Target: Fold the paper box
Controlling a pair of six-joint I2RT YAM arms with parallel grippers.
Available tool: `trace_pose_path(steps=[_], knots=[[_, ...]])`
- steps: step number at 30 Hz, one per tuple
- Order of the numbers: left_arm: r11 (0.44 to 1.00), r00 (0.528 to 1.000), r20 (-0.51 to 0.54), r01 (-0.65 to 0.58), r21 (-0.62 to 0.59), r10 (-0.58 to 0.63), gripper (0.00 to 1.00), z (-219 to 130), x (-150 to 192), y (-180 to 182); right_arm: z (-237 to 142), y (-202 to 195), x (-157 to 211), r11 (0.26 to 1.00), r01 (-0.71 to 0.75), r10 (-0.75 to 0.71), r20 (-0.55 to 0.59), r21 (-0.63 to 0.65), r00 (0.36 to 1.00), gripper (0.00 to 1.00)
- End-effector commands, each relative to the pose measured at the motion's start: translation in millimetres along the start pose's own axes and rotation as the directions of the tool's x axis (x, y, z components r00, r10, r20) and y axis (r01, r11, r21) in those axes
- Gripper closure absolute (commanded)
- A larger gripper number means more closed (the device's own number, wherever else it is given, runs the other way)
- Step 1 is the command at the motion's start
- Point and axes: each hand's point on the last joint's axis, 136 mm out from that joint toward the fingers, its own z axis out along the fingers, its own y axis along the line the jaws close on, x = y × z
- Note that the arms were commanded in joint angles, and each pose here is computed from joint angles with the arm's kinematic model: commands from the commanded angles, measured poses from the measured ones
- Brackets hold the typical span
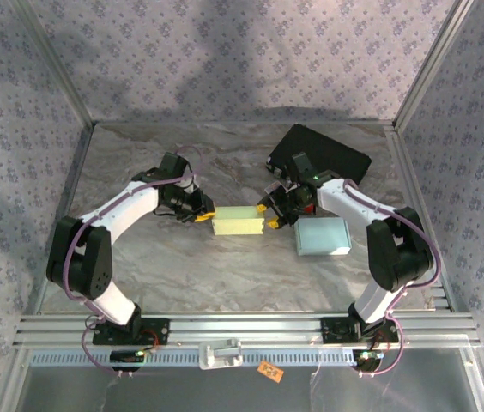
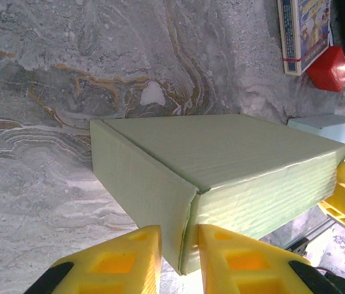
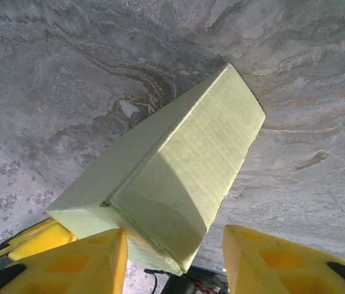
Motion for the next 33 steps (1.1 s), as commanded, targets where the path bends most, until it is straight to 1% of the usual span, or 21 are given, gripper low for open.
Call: trace_pose_path(steps=[1,3,5,7,9,11,15,20,24,28,33], knots=[[0.998,0.999,-0.039,0.0,-0.065,-0.003,0.78,8.7,14.7,16.5,-6.5,0.8,-8.3,0.998,0.038,-0.041,0.051,0.059,0.998,0.51],[0.998,0.999,-0.039,-0.004,-0.065,0.001,0.78,8.3,15.4,15.4,-17.4,15.9,-7.5,0.996,0.08,-0.082,0.078,0.034,0.994,0.47],[0.998,0.999,-0.039,-0.007,-0.063,0.005,0.78,8.6,15.6,14.3,-31.4,30.7,-6.7,0.995,0.102,-0.1,0.12,-0.01,0.988,0.41],[0.998,0.999,-0.039,-0.01,-0.063,0.008,0.78,8.5,15.9,12.9,-42.5,45.0,-6.0,0.991,0.101,-0.086,0.163,-0.086,0.983,0.37],[0.998,0.999,-0.036,-0.016,-0.066,0.014,0.78,8.3,16.2,12.5,-46.2,49.5,-6.4,0.989,0.071,-0.047,0.177,-0.132,0.983,0.35],[0.997,0.999,-0.03,-0.027,-0.071,0.025,0.79,7.3,16.8,11.8,-42.5,48.7,-8.4,0.988,0.042,-0.018,0.166,-0.146,0.986,0.35],[0.995,0.998,-0.011,-0.063,-0.079,0.062,0.8,4.8,18.5,8.1,-29.1,31.0,-12.4,0.995,-0.006,0.018,0.13,-0.095,0.991,0.37],[0.984,0.986,0.034,-0.161,-0.081,0.164,0.8,3.3,24.9,-3.4,-17.0,6.6,-14.8,0.998,-0.015,0.021,0.12,-0.053,0.993,0.38],[0.968,0.967,0.079,-0.233,-0.094,0.241,0.82,6.8,36.2,-4.9,-11.8,-3.3,-12.6,0.999,0.035,-0.031,0.107,-0.037,0.994,0.39],[0.957,0.949,0.133,-0.274,-0.097,0.286,0.82,8.9,48.9,-1.1,-17.2,-12.3,-7.2,0.995,0.098,-0.095,0.113,-0.02,0.989,0.39],[0.941,0.923,0.183,-0.329,-0.076,0.337,0.82,11.3,68.6,-3.4,-18.9,-24.9,7.7,0.981,0.194,-0.192,0.082,-0.008,0.978,0.42]])
